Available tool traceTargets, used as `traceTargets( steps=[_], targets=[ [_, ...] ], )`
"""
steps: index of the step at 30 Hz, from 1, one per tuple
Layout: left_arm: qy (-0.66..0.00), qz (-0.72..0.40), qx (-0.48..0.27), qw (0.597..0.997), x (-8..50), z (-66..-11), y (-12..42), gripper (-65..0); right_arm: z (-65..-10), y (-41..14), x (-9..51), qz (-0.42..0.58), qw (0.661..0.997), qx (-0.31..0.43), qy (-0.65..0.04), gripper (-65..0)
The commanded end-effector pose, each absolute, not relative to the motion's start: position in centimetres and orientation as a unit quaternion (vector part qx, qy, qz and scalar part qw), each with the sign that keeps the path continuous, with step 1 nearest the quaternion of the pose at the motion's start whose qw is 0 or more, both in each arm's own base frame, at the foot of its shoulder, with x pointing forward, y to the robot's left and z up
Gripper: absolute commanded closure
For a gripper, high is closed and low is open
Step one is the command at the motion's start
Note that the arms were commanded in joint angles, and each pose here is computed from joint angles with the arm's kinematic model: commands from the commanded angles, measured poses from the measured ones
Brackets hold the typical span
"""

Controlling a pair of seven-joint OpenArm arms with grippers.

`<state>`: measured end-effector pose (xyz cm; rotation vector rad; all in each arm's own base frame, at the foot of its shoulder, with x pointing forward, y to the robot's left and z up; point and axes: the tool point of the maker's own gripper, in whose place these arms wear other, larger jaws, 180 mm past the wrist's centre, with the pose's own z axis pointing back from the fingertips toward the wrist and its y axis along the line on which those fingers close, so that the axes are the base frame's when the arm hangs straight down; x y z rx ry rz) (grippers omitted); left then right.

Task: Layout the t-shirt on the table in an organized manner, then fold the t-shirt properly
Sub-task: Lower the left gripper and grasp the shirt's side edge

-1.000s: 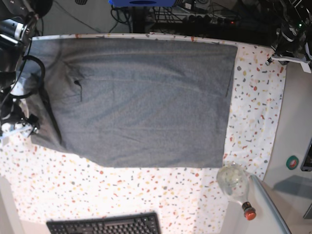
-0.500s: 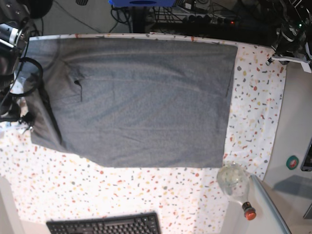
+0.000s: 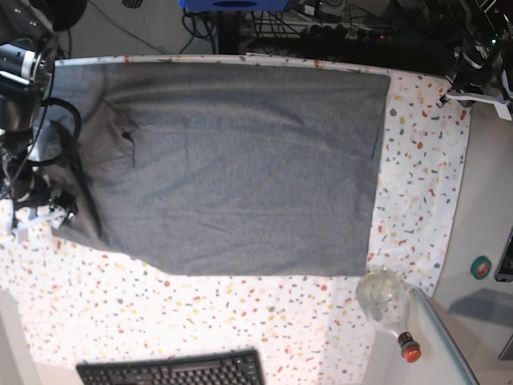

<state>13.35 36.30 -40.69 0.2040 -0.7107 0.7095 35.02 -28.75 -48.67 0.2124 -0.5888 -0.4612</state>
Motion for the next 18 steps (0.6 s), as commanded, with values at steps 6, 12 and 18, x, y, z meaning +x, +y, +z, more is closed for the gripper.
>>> traceTargets(
  steps=[6,12,18],
  targets=[
    [-0.346,0.338,0.106,0.869,13.2,-40.3,37.0,0.0,-46.8,-30.1,36.9,-0.228,0.912,0.097,-0.328,-2.0],
    [-0.344,0.337,0.104,0.87,13.3,-40.5,36.9,0.0,-46.4,-30.3,37.2,-0.229,0.91,0.095,-0.333,0.0],
    [-0.351,0.295,0.095,0.884,15.5,-40.1,36.2,0.0,-44.1,-30.6,38.6,-0.209,0.904,0.087,-0.363,0.0]
  ],
)
